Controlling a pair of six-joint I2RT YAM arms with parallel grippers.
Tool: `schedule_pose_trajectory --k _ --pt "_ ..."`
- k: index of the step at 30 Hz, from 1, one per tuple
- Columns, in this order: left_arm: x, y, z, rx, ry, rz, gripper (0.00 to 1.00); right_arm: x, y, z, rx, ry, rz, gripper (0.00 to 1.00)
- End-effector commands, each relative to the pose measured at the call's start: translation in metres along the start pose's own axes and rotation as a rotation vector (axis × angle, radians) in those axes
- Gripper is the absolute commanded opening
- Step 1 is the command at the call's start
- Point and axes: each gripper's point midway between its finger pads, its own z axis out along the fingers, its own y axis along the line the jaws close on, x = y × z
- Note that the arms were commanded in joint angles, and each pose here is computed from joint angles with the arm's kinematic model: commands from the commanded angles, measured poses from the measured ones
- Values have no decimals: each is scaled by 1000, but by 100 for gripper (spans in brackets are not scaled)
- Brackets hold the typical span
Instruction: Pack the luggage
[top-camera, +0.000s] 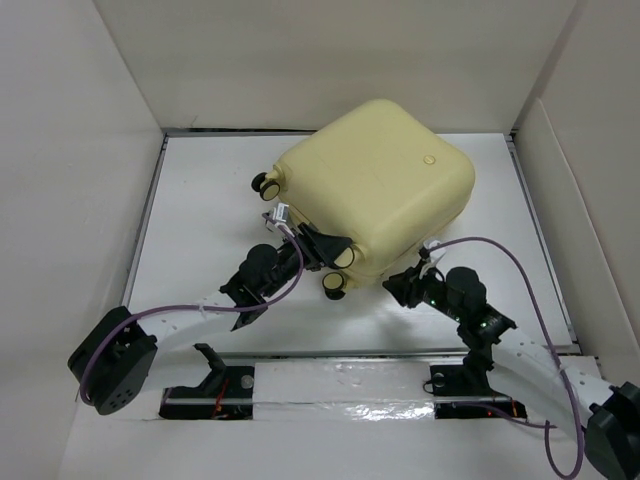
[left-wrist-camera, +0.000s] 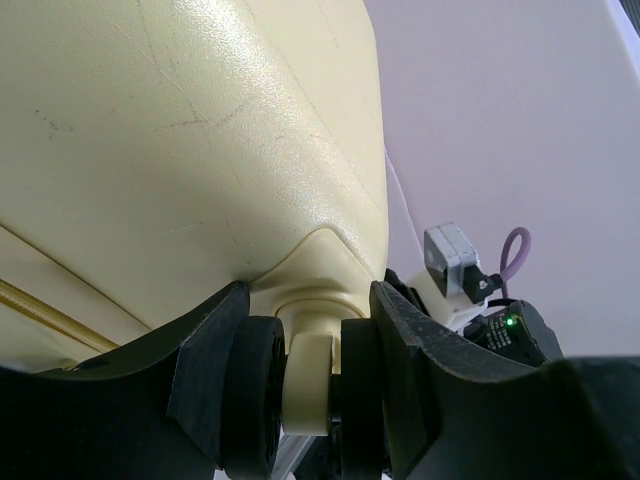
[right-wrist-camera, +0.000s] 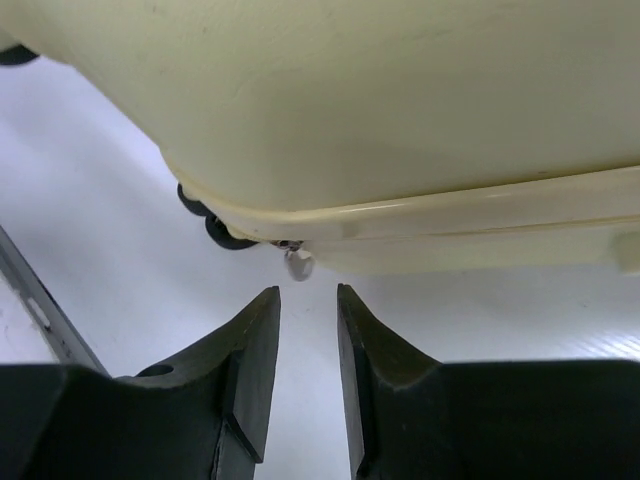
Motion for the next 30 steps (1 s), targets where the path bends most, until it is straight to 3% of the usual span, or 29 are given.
schedule_pose_trajectory --k 1,12,25,30 --pt "17 4 1 -7 70 48 0 -18 18 7 -77 -55 -55 37" --pt "24 7 0 5 91 34 0 -26 13 31 -26 -95 -37 42" --pt "27 10 -4 1 102 29 0 -54 3 36 83 -228 -21 22" --pt "29 13 -5 -6 105 30 0 -62 -3 30 118 -267 -19 20"
